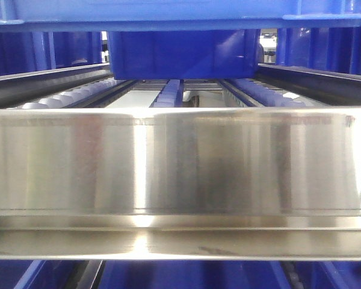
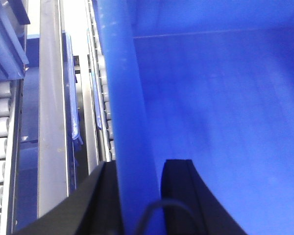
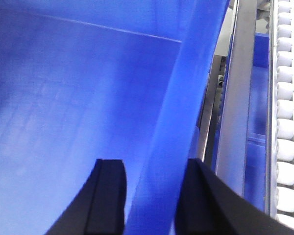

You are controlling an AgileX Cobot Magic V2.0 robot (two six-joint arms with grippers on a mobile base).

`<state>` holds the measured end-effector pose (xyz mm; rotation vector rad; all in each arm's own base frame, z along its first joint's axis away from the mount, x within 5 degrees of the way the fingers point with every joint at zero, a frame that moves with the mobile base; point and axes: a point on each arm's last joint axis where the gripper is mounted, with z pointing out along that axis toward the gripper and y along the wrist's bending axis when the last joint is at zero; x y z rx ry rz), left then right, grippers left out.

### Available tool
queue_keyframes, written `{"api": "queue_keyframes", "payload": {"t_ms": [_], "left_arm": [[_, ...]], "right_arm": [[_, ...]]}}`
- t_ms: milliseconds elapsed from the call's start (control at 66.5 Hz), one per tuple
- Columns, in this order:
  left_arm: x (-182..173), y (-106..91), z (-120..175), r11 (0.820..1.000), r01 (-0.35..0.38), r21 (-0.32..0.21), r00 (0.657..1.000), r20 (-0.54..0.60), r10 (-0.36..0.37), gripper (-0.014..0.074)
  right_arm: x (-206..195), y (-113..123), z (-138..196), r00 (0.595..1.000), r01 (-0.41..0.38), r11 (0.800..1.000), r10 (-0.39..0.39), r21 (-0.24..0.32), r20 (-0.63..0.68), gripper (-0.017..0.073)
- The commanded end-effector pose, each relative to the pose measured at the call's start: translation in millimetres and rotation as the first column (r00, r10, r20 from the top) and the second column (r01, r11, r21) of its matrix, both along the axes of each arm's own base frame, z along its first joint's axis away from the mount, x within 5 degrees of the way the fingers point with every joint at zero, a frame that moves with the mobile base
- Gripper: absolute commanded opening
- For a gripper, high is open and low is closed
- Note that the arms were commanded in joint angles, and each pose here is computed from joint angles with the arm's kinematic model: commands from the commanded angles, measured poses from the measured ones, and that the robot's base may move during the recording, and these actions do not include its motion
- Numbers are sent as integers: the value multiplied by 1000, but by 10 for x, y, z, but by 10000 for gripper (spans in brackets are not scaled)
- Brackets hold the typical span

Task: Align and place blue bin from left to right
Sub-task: 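Lift the blue bin with both grippers and pull it off the shelf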

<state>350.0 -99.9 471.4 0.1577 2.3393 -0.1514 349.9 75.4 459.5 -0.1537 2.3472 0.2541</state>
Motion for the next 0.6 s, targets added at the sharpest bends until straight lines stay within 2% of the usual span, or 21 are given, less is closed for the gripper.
{"api": "queue_keyframes", "payload": {"t_ms": [0,316,587], "left_arm": [[-84,-35,175,998,34,-53,996,89,-30,-111],[-47,-47,228,997,40,-72,987,158,-28,-111],[1,-62,312,994,50,-98,965,260,-23,-111]], "right_arm": [[10,-46,146,993,32,999,-33,11,116,-69],[10,-46,146,993,32,999,-33,11,116,-69],[10,-46,146,993,32,999,-33,11,116,-69]]}}
